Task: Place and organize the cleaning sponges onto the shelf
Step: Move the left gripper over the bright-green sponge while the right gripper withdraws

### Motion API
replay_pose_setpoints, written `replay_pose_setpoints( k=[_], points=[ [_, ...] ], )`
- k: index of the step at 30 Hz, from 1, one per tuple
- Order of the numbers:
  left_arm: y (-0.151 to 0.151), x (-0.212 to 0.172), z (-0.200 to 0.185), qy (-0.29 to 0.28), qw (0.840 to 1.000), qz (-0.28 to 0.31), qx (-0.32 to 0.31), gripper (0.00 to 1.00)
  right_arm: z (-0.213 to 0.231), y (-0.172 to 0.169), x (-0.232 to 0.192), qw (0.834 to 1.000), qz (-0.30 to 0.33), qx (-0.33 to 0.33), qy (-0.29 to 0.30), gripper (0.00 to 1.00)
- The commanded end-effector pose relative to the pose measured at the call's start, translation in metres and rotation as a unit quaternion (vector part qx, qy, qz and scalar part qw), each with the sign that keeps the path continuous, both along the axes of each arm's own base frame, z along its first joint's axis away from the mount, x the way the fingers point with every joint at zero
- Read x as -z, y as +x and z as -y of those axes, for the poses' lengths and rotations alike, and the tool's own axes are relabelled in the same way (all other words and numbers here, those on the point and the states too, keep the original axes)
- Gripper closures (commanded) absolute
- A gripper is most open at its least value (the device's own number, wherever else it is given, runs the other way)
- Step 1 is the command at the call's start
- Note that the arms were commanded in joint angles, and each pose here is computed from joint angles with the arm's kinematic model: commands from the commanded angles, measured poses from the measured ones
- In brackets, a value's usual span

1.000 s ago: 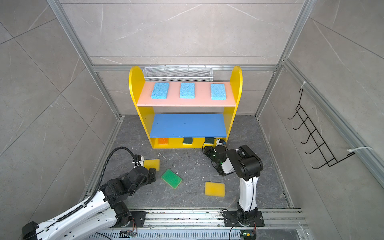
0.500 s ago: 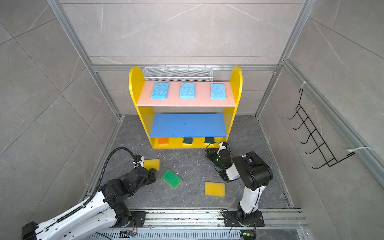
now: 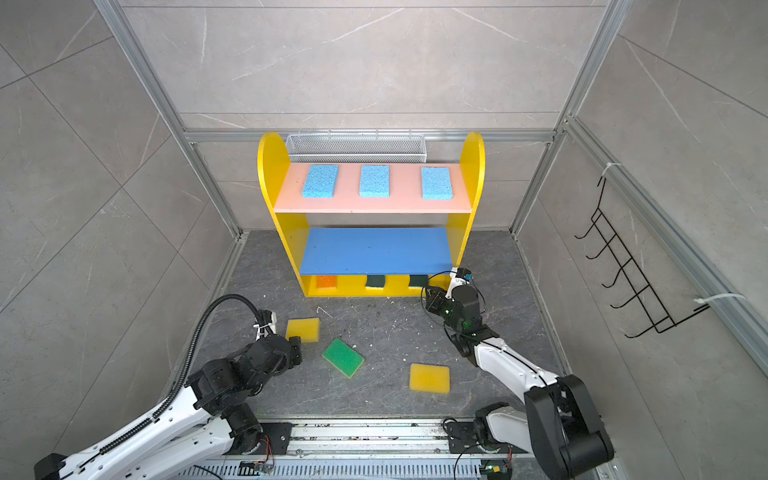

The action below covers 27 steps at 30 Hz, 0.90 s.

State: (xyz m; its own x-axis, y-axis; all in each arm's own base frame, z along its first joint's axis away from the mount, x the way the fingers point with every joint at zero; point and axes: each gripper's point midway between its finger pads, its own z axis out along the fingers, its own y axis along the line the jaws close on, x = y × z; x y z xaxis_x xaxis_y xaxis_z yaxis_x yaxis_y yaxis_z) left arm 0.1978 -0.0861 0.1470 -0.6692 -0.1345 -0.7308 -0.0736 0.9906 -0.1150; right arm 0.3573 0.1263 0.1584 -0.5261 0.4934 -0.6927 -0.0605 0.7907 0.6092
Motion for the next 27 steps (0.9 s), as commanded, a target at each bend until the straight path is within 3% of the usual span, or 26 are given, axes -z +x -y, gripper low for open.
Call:
replay_pose_setpoints(
  k=[1, 8, 9, 11, 21, 22, 23, 27],
  points=[
    [0.003, -0.015, -0.004, 0.022, 1.0, 0.007, -0.007, 0.15, 0.01, -0.025, 0.028, 0.996, -0.077, -0.008, -0.053, 0.73],
    [0.011, -0.016, 0.008, 0.023, 0.999, -0.015, -0.017, 0.13, 0.017, -0.05, 0.007, 0.994, -0.072, -0.021, -0.079, 0.5],
    [0.012, -0.016, 0.012, 0.024, 0.999, -0.021, -0.014, 0.12, 0.02, -0.054, 0.005, 0.993, -0.074, -0.02, -0.085, 0.36],
    [0.016, -0.014, 0.017, 0.03, 0.999, -0.03, -0.015, 0.12, 0.023, -0.059, 0.001, 0.993, -0.073, -0.022, -0.093, 0.26],
    [0.018, 0.004, 0.047, 0.015, 0.999, -0.05, -0.012, 0.12, 0.025, -0.076, -0.01, 0.991, -0.076, -0.039, -0.106, 0.16],
    [0.017, 0.005, 0.051, 0.014, 0.998, -0.052, -0.011, 0.12, 0.025, -0.078, -0.011, 0.991, -0.075, -0.039, -0.107, 0.13],
    [0.016, 0.007, 0.056, 0.014, 0.998, -0.054, -0.009, 0.12, 0.027, -0.079, -0.012, 0.991, -0.073, -0.035, -0.107, 0.02],
    [0.013, 0.014, 0.073, 0.02, 0.998, -0.063, -0.003, 0.12, 0.036, -0.084, -0.011, 0.99, -0.09, -0.013, -0.112, 0.01]
  ],
)
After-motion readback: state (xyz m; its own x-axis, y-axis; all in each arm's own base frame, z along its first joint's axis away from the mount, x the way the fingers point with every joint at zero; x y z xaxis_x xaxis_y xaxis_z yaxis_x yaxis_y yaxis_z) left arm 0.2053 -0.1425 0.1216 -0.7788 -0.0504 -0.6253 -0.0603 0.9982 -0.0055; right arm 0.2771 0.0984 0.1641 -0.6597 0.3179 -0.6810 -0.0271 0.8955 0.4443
